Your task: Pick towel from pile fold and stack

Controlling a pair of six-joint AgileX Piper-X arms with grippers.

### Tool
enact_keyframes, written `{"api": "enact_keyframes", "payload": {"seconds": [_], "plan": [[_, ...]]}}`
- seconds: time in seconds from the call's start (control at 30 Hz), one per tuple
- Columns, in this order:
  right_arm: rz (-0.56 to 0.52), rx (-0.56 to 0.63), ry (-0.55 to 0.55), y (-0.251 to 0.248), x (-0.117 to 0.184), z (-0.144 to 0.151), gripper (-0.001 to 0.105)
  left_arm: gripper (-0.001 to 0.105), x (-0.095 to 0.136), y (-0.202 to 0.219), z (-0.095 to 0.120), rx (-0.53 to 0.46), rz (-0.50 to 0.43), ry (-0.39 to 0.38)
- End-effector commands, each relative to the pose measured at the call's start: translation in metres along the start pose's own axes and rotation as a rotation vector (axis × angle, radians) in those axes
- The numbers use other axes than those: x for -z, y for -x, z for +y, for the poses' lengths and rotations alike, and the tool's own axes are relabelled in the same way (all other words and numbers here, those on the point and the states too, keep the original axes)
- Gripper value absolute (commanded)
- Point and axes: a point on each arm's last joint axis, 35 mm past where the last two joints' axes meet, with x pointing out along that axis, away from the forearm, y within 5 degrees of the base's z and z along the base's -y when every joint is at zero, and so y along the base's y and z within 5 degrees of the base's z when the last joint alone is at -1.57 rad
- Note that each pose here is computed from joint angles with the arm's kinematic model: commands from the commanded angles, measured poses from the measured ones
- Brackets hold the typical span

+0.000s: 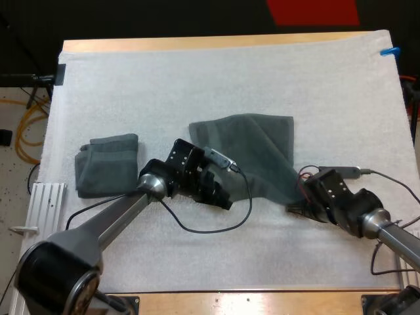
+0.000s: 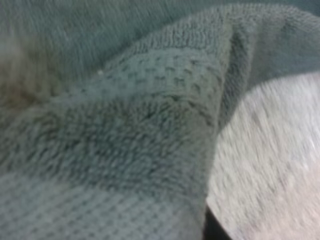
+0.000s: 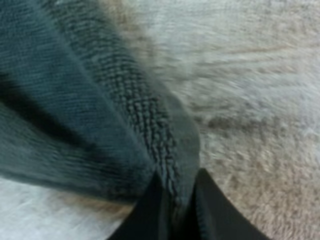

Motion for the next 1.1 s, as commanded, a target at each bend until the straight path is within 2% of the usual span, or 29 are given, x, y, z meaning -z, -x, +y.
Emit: {"api": "enact_keyframes", "payload": {"seconds": [0.0,0.13,0.27,0.5,0.6,0.67,0.87,1.07], "plan": [[-0.048,-0.042,0.031,0.013,-0.006,0.001,0.0,0.0,0.004,0.009,-0.007,0.016,0.015,0.007],[-0.116,-0.124,0.037,0.033,-0.009,0.002,0.0,0.0,0.013,0.03,-0.018,0.025,0.047,0.021],[-0.153,-0.202,0.034,0.051,-0.006,0.001,0.0,0.0,0.025,0.05,-0.029,0.076,0.104,0.05],[-0.047,-0.256,0.031,0.065,0.012,-0.002,0.0,0.0,0.043,0.058,-0.032,0.09,0.224,0.063],[-0.013,-0.289,0.032,0.068,0.017,-0.002,0.0,0.0,0.044,0.059,-0.036,0.186,0.244,0.086],[-0.001,-0.307,0.032,0.07,0.02,-0.002,0.0,0.0,0.045,0.059,-0.038,0.242,0.254,0.096],[-0.038,-0.336,0.026,0.078,0.019,-0.002,0.0,0.0,0.046,0.06,-0.039,0.254,0.257,0.103],[-0.201,-0.365,0.02,0.113,-0.002,-0.002,0.0,0.0,0.039,0.083,-0.055,0.316,0.179,0.075]]}}
